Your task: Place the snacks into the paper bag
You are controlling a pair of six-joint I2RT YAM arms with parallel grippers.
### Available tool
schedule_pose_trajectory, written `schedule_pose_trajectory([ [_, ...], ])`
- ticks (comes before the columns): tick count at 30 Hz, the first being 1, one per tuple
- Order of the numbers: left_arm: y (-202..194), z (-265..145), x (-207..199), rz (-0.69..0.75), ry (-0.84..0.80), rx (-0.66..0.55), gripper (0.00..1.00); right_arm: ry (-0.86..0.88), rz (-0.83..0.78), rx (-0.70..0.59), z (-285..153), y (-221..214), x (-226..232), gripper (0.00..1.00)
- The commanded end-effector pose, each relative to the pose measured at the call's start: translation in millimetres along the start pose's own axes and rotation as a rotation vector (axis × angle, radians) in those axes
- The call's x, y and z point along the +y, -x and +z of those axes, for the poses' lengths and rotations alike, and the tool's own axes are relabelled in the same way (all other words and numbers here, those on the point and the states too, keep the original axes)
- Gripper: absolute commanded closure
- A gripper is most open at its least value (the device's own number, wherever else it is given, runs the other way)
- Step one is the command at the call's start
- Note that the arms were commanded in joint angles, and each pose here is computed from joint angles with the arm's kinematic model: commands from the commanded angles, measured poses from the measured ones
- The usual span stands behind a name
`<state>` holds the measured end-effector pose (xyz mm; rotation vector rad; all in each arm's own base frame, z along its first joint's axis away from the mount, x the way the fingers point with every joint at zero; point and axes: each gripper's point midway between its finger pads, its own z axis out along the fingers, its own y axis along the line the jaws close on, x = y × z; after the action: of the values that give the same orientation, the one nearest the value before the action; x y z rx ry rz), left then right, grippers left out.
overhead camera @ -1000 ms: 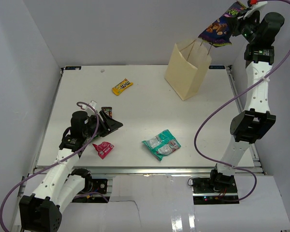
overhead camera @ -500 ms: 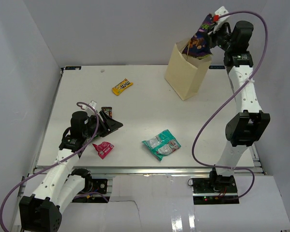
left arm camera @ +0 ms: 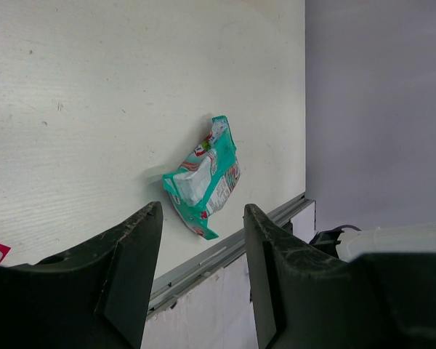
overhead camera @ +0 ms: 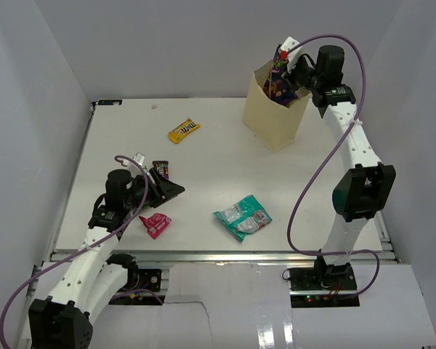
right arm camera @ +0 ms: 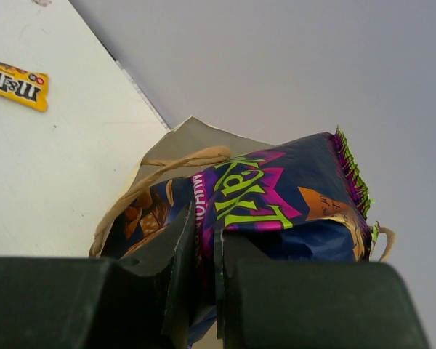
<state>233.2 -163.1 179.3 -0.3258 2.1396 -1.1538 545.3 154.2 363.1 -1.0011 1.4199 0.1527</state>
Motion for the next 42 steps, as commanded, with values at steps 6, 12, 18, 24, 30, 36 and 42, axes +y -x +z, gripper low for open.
schedule_pose_trajectory([
  [6, -2.5, -1.4, -1.6, 0.013, -0.021, 0.000, 0.41, -0.058, -0.211, -0.073, -8.1, 24.8, -23.9, 0.88],
  [12, -1.6, 0.0, -1.7, 0.014, -0.021, 0.002, 0.41, -0.032, -0.160, -0.049, -10.7, 12.5, -11.0, 0.46],
  [18, -1.6, 2.2, -1.5, 0.014, -0.023, 0.009, 0.41, -0.014, -0.107, -0.057, -21.8, 20.7, -2.0, 0.39],
  [24, -0.6, 2.1, -1.8, 0.019, -0.022, 0.005, 0.41, -0.092, -0.097, -0.027, -39.7, 31.8, -15.0, 0.37],
  [30, -0.3, 1.5, -1.8, 0.022, -0.019, 0.003, 0.41, -0.303, -0.047, 0.044, -63.2, 30.5, -56.0, 0.28],
  [36, 0.0, 0.5, -2.0, 0.029, -0.018, 0.000, 0.41, -0.354, 0.001, 0.064, -89.6, 24.5, -65.8, 0.23],
  [42, -1.1, 1.1, -0.5, 0.024, -0.018, 0.003, 0.41, -0.139, 0.096, 0.028, -83.5, 19.0, -33.6, 0.19],
])
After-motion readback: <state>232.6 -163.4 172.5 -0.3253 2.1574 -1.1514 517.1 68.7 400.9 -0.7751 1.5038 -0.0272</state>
